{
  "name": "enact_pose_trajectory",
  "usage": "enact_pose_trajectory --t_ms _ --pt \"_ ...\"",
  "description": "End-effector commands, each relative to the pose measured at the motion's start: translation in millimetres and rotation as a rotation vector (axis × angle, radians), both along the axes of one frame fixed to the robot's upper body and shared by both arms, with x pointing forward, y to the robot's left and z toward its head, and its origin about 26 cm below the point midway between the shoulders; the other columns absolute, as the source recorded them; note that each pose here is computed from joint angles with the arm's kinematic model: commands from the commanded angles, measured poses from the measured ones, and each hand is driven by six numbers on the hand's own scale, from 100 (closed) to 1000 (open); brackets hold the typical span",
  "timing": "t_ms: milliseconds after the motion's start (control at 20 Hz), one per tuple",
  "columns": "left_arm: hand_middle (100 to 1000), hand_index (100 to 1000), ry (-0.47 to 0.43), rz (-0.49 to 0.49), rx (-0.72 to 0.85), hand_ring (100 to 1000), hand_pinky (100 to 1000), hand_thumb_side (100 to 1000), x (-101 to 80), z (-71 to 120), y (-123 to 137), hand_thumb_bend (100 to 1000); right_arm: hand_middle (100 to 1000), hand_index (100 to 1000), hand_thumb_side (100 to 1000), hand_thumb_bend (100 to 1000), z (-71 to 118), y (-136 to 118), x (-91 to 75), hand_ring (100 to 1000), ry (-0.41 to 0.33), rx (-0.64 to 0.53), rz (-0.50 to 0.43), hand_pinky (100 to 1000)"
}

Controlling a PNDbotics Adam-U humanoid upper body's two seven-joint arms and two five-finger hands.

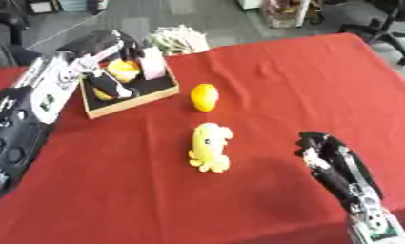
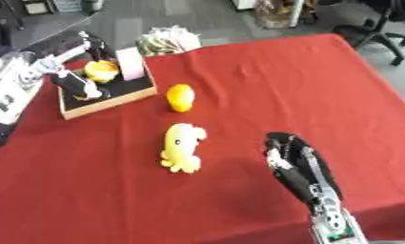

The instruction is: Pick up objects on the table and place them in the box.

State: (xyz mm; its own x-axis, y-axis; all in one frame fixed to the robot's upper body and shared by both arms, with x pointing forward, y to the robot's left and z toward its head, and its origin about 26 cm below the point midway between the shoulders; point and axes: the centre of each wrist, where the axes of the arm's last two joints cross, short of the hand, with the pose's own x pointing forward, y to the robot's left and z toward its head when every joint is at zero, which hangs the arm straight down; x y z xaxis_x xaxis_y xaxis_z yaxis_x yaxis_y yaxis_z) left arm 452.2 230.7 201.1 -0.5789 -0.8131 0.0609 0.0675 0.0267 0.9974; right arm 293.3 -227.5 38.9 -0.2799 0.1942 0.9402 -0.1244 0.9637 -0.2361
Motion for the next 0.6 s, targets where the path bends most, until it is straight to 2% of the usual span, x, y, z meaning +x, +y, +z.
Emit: enact_pose_trajectory --t_ms 50,250,400,450,500,550,600 --pt "604 751 -0.051 -0.048 -0.047 622 771 105 -17.6 21.6 5 577 613 743 380 100 20.6 -9 8.6 616 -0.071 -0.042 -0.013 719" --pt "597 744 -0.08 -0.042 -0.222 616 769 124 -51.2 17.6 14 588 615 745 336 100 46.5 -16 22.7 618 -0.141 -0.129 0.024 720" --pt "597 744 -0.082 -0.035 -0.275 616 769 124 -64.2 19.6 13 588 615 745 336 100 52.7 -18 26.5 618 -0.154 -0.154 0.04 720" --pt "587 728 -0.082 -0.033 -0.283 609 766 112 -65.6 20.5 13 1000 622 755 417 100 53.8 -18 26.9 625 -0.158 -0.158 0.043 723" --pt "588 725 -0.081 -0.025 -0.315 609 767 164 -67.1 19.7 12 604 625 758 225 100 59.0 -16 28.3 628 -0.18 -0.181 0.067 724" --pt "589 724 -0.08 -0.016 -0.361 610 768 116 -70.0 17.8 12 704 627 762 211 100 62.5 -14 31.4 631 -0.197 -0.217 0.096 726" --pt "584 718 -0.078 -0.004 -0.412 606 765 172 -73.0 14.7 12 602 636 771 186 100 64.6 -13 35.3 638 -0.207 -0.261 0.127 728"
